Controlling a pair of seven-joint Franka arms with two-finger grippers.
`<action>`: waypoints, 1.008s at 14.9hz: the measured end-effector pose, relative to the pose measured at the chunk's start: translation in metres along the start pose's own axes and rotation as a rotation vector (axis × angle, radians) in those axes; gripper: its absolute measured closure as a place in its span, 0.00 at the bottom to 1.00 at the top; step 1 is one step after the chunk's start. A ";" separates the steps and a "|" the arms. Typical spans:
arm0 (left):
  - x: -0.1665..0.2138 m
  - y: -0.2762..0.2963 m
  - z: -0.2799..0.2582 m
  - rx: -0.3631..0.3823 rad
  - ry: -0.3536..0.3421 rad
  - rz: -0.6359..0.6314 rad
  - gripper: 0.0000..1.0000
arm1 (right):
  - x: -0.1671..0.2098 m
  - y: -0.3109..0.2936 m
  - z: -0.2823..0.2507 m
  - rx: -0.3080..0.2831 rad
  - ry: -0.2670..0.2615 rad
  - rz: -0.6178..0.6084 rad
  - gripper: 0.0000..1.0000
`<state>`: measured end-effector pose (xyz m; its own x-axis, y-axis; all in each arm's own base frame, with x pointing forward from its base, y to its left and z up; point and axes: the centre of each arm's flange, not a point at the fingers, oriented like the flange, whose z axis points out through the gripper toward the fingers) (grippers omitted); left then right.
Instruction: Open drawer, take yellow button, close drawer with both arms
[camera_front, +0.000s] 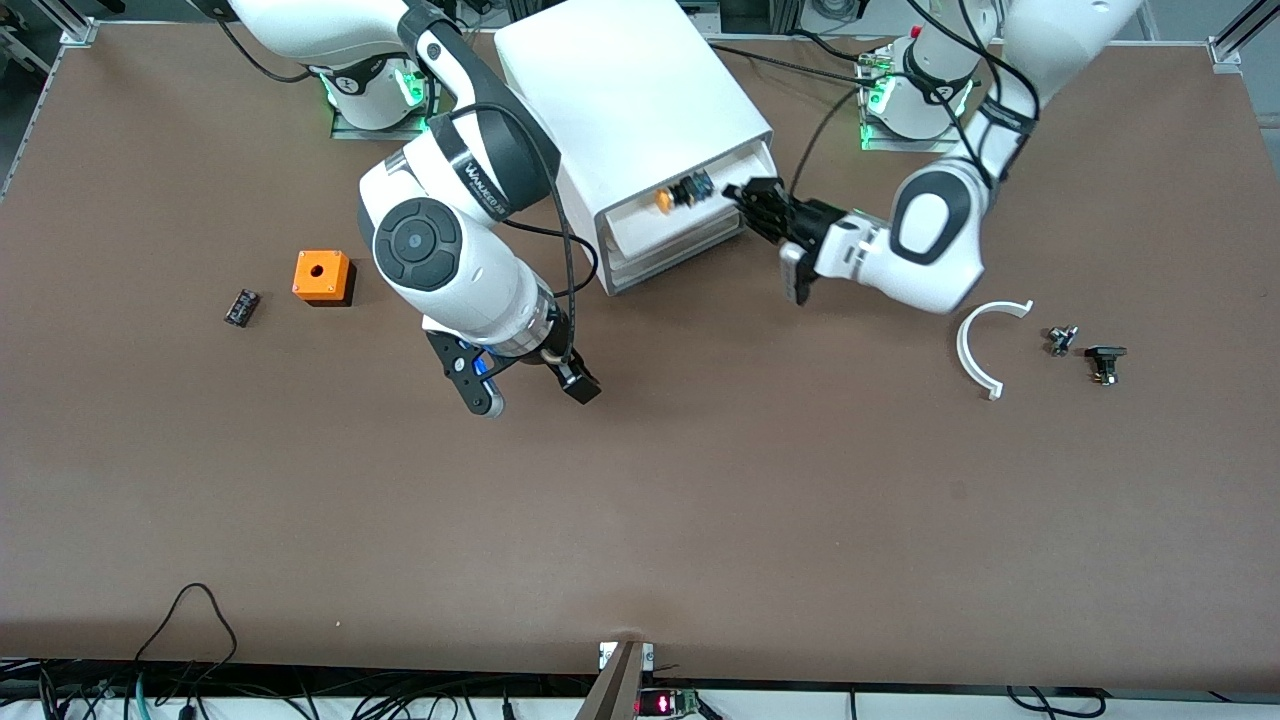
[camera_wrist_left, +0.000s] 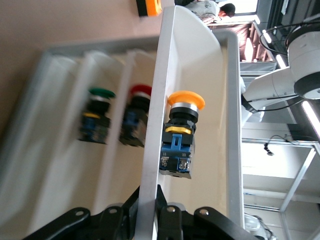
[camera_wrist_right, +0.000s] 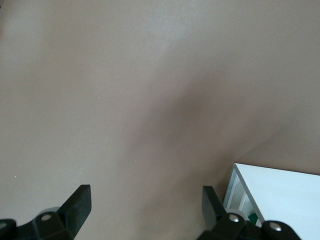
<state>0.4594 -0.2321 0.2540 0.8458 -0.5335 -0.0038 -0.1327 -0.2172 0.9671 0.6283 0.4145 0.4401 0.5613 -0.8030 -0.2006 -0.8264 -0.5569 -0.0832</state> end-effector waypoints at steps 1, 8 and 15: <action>0.007 -0.006 -0.015 0.001 0.006 0.008 0.89 | -0.001 -0.001 -0.001 0.006 0.000 0.003 0.01; 0.032 -0.040 -0.092 -0.029 0.082 0.029 0.89 | -0.046 -0.007 -0.009 0.057 -0.012 0.035 0.01; 0.039 -0.042 -0.104 -0.017 0.076 0.023 0.60 | -0.130 -0.002 -0.003 0.067 -0.032 0.037 0.01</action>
<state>0.5523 -0.1587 0.2395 0.8795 -0.4744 0.0370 -0.1442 -0.1917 0.9708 0.5567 0.5196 0.4693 0.5291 -0.8152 -0.2355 -0.8486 -0.5102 -0.1400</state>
